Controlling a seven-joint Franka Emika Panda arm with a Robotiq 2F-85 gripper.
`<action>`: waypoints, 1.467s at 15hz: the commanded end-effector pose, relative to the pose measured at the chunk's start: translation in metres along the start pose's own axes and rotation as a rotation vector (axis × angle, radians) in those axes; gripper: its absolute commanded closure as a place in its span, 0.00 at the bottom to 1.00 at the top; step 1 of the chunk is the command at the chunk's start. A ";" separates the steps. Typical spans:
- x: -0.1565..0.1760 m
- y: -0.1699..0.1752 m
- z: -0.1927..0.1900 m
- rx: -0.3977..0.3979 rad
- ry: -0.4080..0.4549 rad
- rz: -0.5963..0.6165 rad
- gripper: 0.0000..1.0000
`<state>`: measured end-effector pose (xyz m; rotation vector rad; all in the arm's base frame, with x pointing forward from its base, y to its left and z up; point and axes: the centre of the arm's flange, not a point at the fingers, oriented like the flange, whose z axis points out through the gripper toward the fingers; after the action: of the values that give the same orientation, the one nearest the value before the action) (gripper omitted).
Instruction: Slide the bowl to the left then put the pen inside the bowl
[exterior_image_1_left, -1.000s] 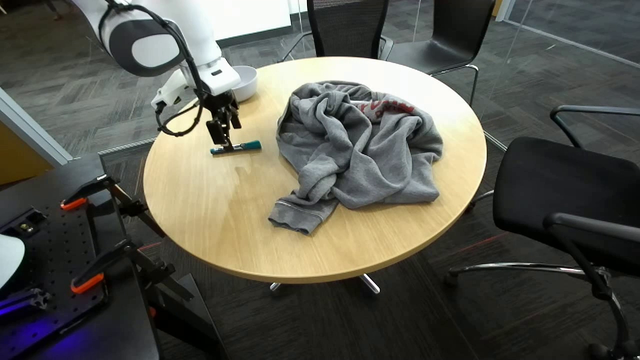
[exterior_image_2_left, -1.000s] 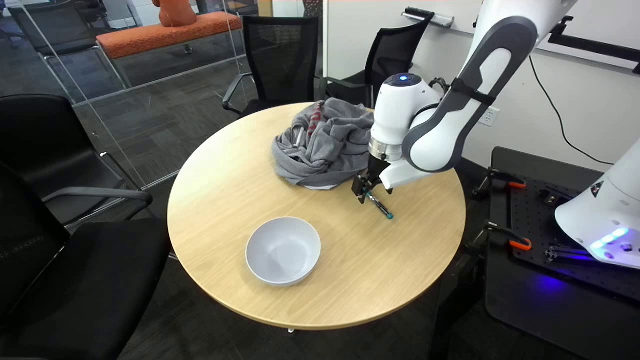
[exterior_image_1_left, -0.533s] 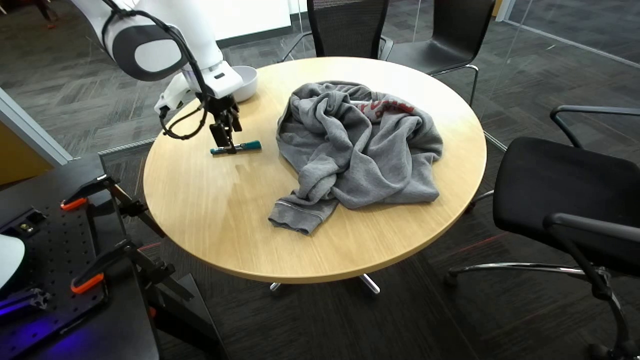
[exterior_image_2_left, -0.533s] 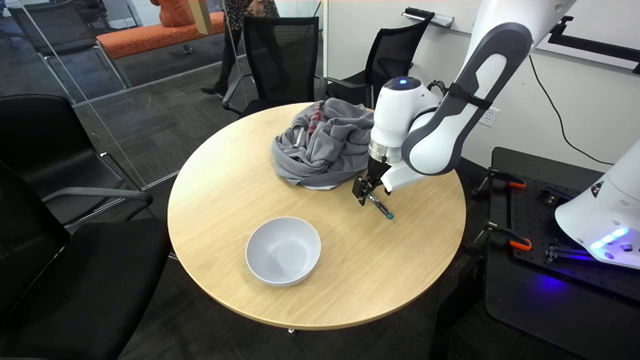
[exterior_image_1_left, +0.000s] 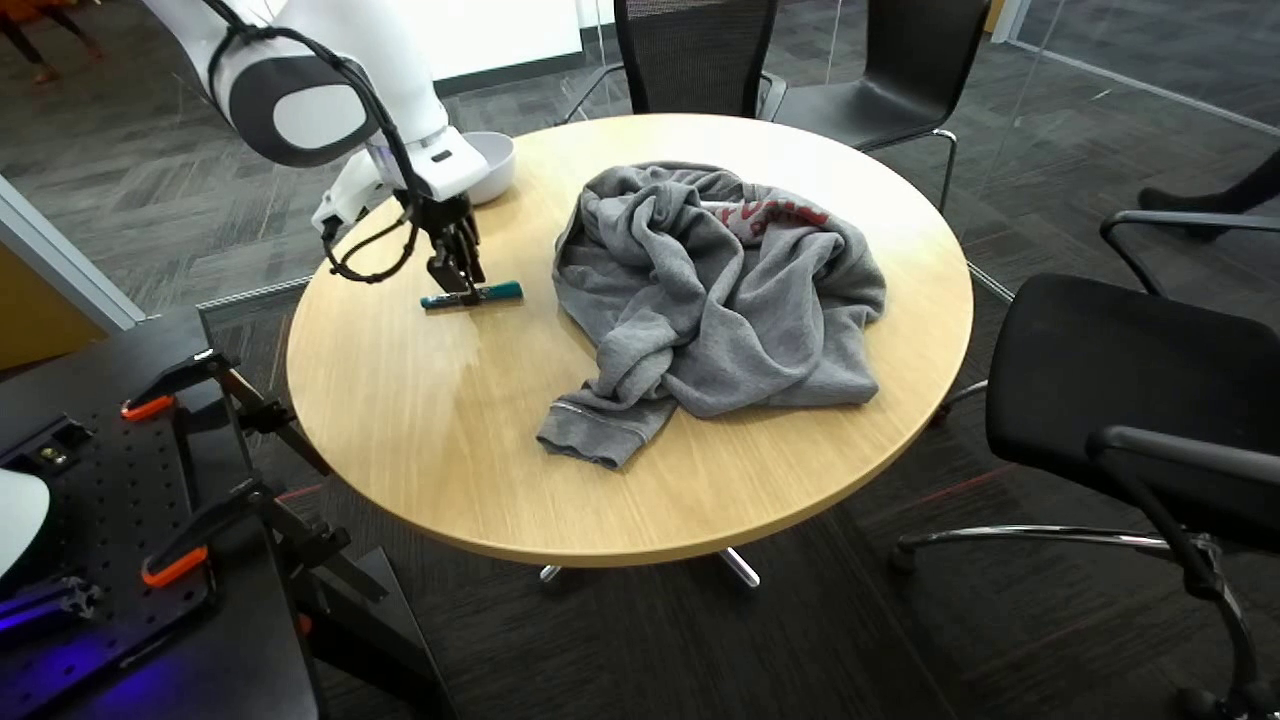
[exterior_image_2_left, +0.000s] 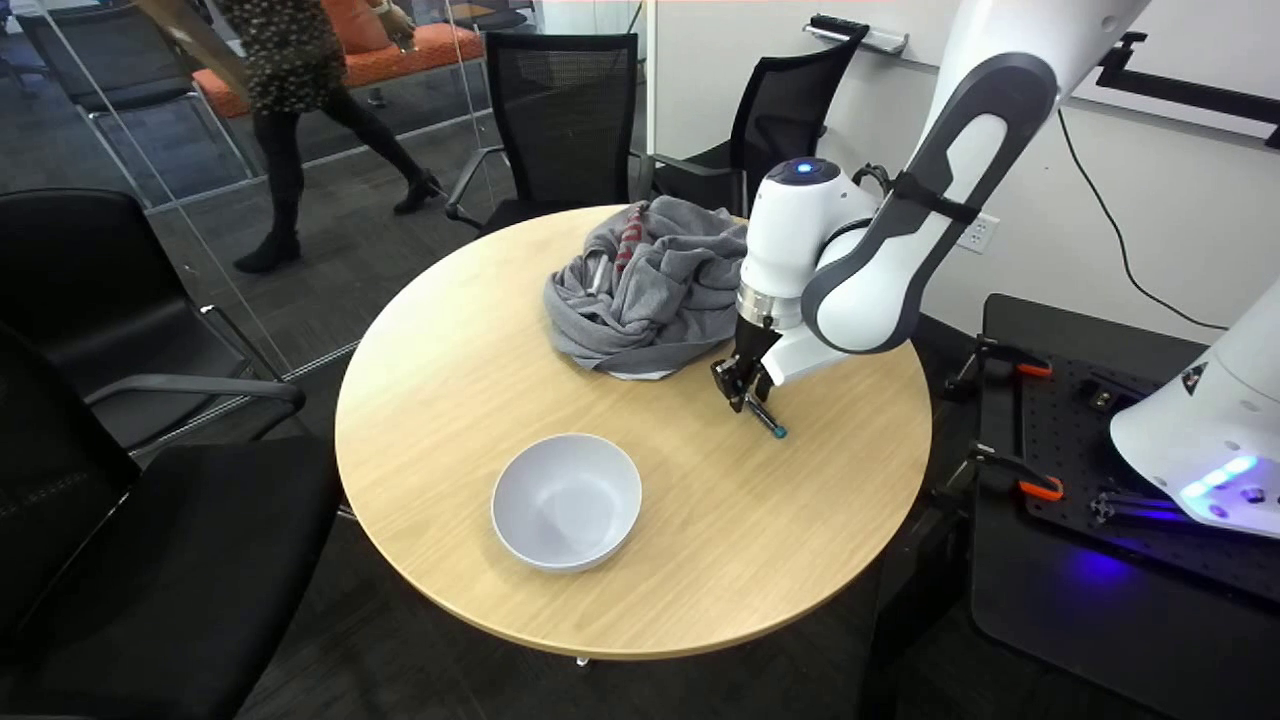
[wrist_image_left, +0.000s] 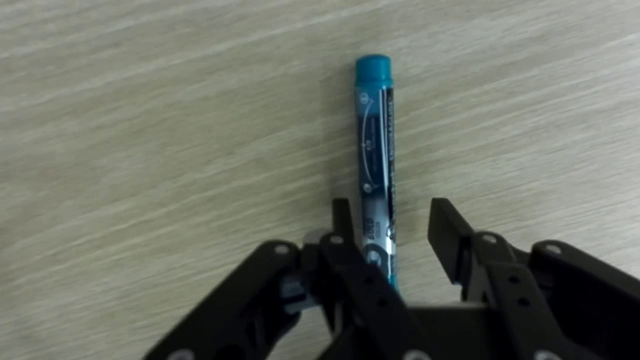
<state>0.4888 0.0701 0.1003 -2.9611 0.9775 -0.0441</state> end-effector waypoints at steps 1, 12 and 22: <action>0.005 0.001 0.002 0.013 0.025 -0.024 0.86; 0.007 -0.048 -0.037 0.002 0.112 -0.208 0.95; 0.001 -0.157 -0.111 0.034 0.292 -0.614 0.95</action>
<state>0.5628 0.1773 0.1943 -3.1333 0.1984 -0.4898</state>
